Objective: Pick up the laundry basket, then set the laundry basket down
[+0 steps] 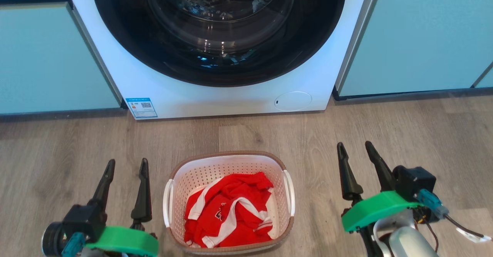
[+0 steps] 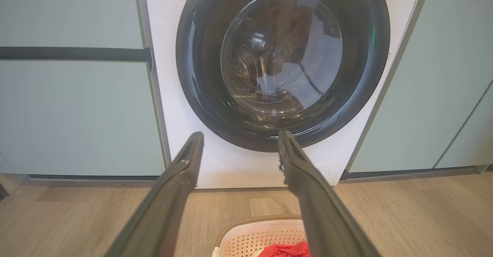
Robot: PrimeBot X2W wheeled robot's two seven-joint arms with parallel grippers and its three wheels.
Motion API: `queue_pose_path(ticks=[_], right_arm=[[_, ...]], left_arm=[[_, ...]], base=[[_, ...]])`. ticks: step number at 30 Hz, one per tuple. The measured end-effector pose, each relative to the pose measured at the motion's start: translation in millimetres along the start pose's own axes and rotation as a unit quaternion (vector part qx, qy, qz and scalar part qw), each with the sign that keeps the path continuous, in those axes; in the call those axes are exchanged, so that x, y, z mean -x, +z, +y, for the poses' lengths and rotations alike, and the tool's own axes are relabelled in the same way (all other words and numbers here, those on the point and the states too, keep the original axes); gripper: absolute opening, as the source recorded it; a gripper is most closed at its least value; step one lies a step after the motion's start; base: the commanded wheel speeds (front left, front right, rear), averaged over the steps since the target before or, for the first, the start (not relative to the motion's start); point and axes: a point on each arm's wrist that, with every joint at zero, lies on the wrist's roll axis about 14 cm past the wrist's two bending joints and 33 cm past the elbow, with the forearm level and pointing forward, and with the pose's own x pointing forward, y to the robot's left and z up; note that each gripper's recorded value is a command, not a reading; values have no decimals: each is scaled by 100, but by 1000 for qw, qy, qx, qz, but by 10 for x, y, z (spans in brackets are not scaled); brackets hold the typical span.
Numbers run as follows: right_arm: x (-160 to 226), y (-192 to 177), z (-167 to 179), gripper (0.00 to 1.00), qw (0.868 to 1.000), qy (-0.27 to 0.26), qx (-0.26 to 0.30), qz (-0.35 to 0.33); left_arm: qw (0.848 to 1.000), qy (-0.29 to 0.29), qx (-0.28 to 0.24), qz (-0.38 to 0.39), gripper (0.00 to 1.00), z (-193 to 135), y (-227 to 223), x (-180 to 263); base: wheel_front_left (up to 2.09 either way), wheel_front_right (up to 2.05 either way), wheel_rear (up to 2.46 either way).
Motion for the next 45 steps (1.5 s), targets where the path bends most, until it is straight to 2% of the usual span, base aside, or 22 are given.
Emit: queue_pose_path(ticks=[45], right_arm=[[25,-95,-19,100,1000,-3,6,15]], left_arm=[[1000,-10,-2,-12,100,-68,75,-20]], base=[[0,0,0]])
